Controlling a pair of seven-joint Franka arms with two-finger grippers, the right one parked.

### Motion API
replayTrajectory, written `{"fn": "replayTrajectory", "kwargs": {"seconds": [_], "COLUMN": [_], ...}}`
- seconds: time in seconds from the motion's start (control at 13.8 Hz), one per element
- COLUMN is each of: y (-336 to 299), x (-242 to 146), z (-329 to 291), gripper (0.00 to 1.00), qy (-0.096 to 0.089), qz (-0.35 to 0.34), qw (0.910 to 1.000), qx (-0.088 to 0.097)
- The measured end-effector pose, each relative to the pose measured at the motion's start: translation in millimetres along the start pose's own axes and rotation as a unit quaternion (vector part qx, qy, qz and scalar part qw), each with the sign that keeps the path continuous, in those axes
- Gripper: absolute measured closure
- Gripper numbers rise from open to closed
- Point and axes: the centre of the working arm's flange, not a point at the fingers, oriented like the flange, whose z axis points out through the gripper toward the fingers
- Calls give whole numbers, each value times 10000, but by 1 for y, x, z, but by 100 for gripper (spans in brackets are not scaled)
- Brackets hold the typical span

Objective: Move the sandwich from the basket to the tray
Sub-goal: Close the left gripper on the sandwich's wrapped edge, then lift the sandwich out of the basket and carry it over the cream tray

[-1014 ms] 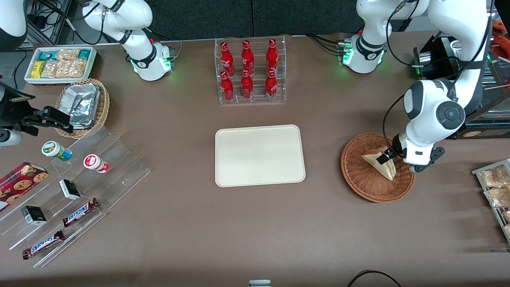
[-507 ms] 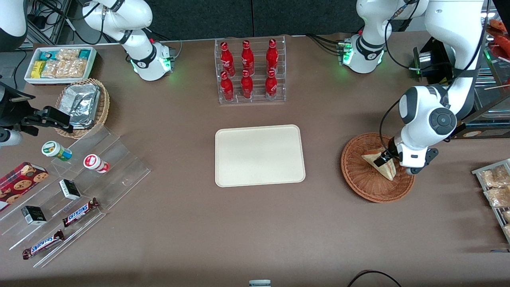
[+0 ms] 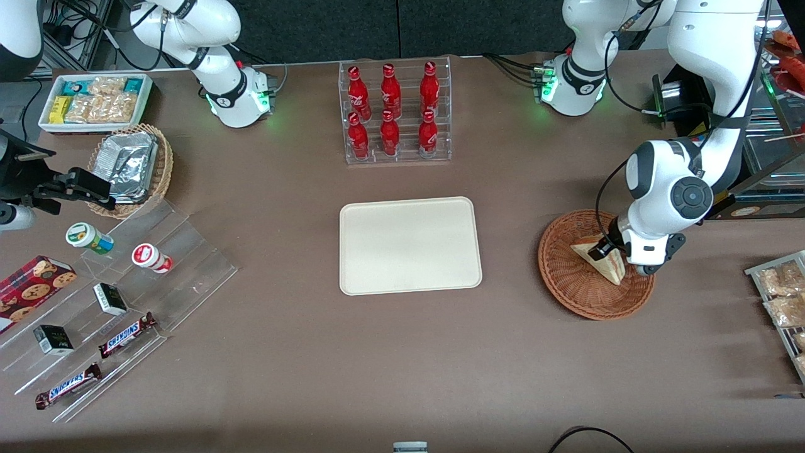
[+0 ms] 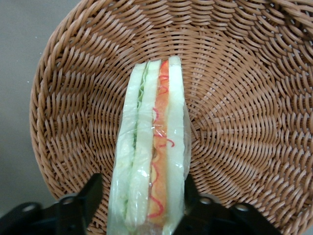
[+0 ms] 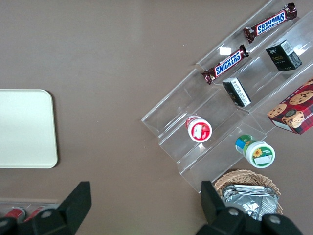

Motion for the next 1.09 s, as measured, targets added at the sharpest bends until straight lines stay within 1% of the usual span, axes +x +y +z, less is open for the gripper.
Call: {"fn": "replayTrajectory", "kwargs": {"seconds": [0.07,0.22,0.43,0.51,0.58,0.65,0.8,0.94,1.09], "y": [0,3,16,23,31,42,73,106,137], "x": [1,5,16,19,18,14,-14,-54,-100], "z": [-1,-10,-49,-65,-80,-91,-100,-102,-102], "gripper": [46,63,73,76,82,85,85,85,85], "qy": [-18,-93,-233,-244,-222,-178,-83,-23,34], "qz": [-8,-15,0,34,94,198,546,979,1430], "qw": [10000,9999,9995,9994,9994,9994,9983,9950,9895], "qx": [18,93,235,252,240,214,177,186,199]}}
